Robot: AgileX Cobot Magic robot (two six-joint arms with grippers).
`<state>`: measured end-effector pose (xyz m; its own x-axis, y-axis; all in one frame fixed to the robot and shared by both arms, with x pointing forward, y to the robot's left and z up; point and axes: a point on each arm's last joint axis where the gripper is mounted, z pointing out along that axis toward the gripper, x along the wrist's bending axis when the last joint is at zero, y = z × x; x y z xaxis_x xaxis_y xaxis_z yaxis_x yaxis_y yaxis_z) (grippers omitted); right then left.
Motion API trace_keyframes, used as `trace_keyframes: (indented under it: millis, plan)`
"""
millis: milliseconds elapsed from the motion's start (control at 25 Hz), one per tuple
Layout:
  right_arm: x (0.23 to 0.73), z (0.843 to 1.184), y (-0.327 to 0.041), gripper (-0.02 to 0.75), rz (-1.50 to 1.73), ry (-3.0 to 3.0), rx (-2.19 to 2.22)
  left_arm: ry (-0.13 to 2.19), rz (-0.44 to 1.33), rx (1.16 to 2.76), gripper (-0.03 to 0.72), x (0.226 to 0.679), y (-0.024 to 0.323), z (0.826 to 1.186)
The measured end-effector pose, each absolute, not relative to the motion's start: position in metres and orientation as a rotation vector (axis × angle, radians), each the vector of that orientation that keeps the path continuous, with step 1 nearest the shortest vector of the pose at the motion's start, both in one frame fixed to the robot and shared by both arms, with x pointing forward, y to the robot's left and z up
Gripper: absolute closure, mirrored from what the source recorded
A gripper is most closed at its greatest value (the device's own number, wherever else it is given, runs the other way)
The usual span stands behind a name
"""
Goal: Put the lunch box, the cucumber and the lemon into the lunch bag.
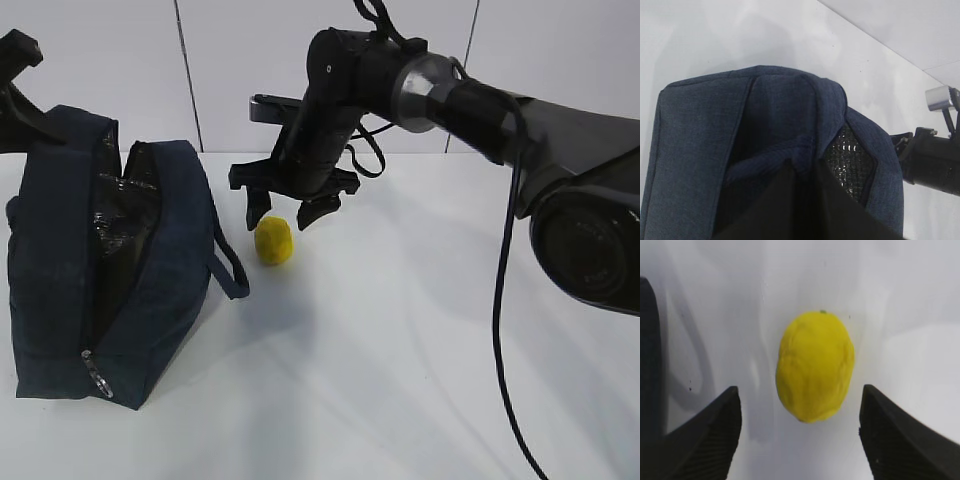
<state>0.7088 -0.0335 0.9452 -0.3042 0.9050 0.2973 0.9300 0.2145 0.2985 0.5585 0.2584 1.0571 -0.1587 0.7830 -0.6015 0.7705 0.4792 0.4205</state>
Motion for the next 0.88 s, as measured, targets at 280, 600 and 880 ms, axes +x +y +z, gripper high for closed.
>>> trace_keyframes:
  millis: [280,600,880]
  plan:
    - [0.714,0.946,-0.032,0.167,-0.739,-2.399,-1.843,1.924,0.024,1.288,0.664,0.559,0.259,1.057]
    - [0.715,0.938,-0.032,0.167,-0.72,-2.399,-1.849,1.923,0.032,1.286,0.664,0.559,0.259,1.057]
    - [0.717,0.934,-0.031,0.167,-0.741,-2.397,-1.856,1.923,0.032,1.287,0.664,0.559,0.259,1.057]
